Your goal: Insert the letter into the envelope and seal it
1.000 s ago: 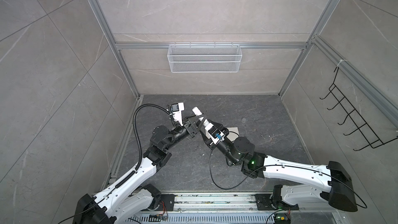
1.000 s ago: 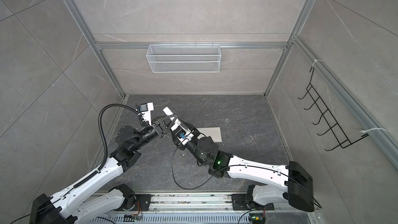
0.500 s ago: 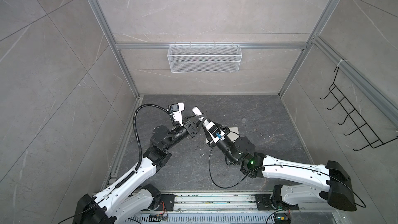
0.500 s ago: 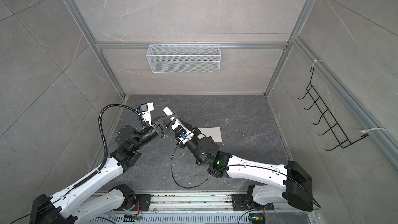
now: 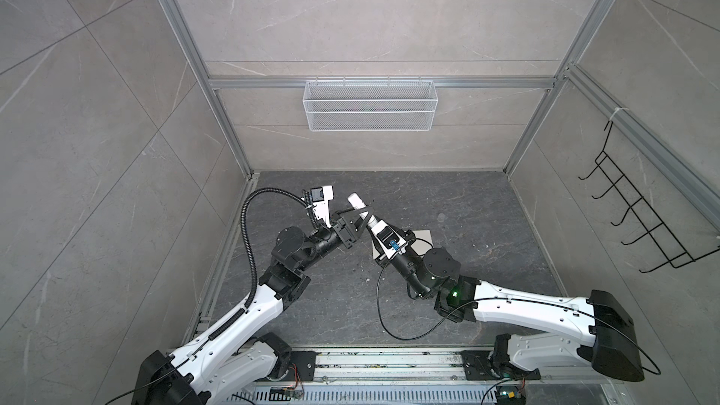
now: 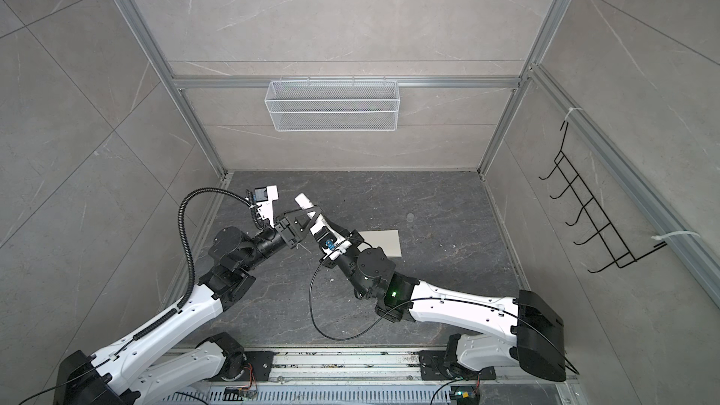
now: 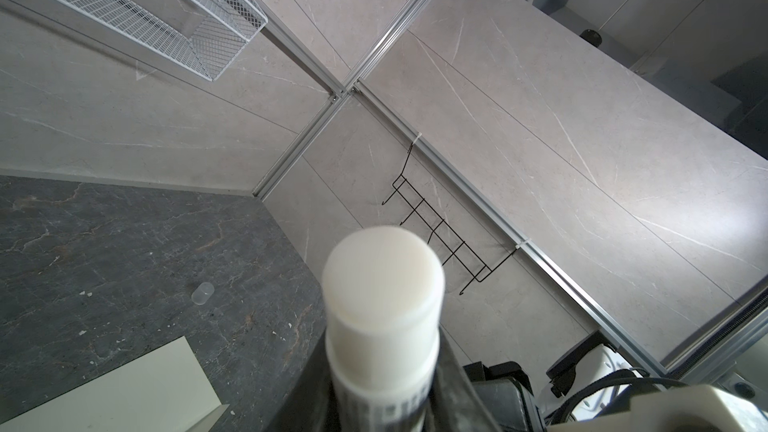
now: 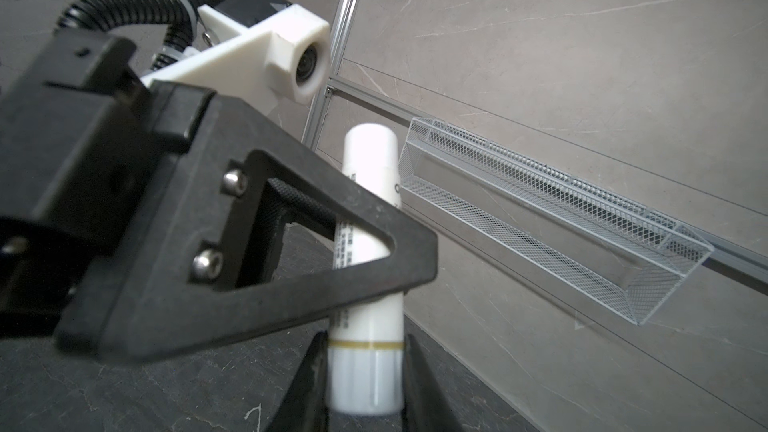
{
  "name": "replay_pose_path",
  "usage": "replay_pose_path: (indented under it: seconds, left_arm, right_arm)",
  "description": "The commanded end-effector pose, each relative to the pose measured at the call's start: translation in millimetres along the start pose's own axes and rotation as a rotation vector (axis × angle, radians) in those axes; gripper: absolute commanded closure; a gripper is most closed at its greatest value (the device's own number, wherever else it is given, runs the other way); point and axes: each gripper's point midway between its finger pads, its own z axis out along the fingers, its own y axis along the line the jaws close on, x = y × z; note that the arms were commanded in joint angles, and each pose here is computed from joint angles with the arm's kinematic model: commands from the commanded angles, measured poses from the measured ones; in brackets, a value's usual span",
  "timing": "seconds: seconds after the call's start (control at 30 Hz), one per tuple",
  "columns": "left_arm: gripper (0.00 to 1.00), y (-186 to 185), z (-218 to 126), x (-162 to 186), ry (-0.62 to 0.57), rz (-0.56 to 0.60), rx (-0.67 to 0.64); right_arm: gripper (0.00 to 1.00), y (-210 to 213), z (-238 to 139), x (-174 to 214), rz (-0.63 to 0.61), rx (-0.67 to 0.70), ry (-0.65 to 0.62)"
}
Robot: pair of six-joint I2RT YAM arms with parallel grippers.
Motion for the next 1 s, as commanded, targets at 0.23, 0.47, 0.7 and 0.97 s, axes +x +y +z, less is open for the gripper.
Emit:
replay_pose_path:
  seconds: [0.23, 0.47, 0.7, 0.97]
  left_arm:
    - [1.0, -15, -3, -8, -0.027, 0.061, 0.048]
    - [1.0, -24, -3, -8, -0.018, 0.084, 0.095]
    - [1.0, -35, -5, -8, -0.009, 0.104, 0.14]
    - [1.0, -40, -7, -8, -0.008, 0.113, 0.157]
  right_arm:
    - [1.0, 6, -8, -16, 0.202, -0.168, 0.021]
    - [1.0, -21, -7, -16, 0.578, -0.391, 0.052]
    - [1.0, -32, 0, -20, 0.877, -0.631, 0.058]
    - [1.0, -38, 8, -24, 1.058, -0.816, 0.061]
